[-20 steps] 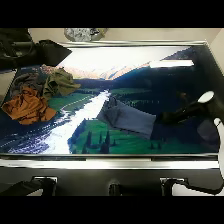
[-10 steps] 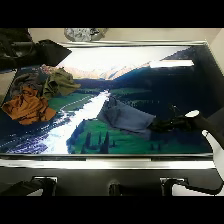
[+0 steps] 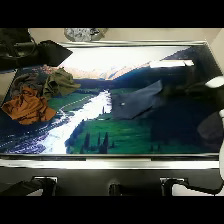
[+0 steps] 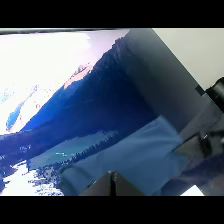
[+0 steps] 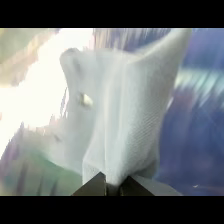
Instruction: Fold the shirts.
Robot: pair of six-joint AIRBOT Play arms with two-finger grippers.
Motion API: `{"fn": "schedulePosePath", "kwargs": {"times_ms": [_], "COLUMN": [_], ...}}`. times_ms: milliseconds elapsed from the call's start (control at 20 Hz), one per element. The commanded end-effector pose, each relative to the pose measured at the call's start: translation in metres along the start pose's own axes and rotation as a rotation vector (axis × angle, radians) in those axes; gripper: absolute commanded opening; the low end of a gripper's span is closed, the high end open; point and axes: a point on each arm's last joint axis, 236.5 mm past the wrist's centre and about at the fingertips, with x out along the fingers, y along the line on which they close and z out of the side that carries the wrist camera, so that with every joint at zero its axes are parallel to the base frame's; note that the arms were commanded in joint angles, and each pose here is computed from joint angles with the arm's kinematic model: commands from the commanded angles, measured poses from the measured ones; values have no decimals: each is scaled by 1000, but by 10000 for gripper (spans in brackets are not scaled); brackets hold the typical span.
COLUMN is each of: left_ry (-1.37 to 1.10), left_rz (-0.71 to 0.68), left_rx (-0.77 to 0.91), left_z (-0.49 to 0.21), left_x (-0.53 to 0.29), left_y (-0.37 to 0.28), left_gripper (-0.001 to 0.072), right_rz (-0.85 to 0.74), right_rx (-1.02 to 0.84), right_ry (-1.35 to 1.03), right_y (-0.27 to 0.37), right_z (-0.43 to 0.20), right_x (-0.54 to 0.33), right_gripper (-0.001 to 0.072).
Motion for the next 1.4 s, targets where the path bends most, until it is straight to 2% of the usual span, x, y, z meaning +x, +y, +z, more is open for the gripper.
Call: {"fn": "schedulePosePath", "kwargs": {"times_ms": [0, 350, 600, 750, 950, 1100, 1350], "left_ry": [2, 3, 25, 62, 75, 81, 80], "left_rz": [1, 1, -2, -7, -8, -9, -9], "left_rx": [-1, -2, -2, -2, -1, -1, -1], "left_z": [0, -1, -6, -15, -18, -19, -19], "left_x": [1, 1, 1, 1, 0, 0, 0], "left_y": [1, 1, 0, -1, -1, -1, -1], "left_gripper": [23, 22, 22, 22, 22, 22, 22], "right_rz": [-140, -360, -552, -654, -680, -618, -624], "right_rx": [-5, 295, 472, 637, 813, 883, 914], "right_ry": [-116, -271, -241, -94, 195, 229, 329], "right_y": [-29, -177, -243, -260, -256, -246, -233], "right_z": [49, 10, -65, -137, -238, -274, -316], "right_x": [-78, -200, -272, -298, -287, -243, -225], "right_gripper": [37, 38, 37, 38, 39, 39, 40]}}
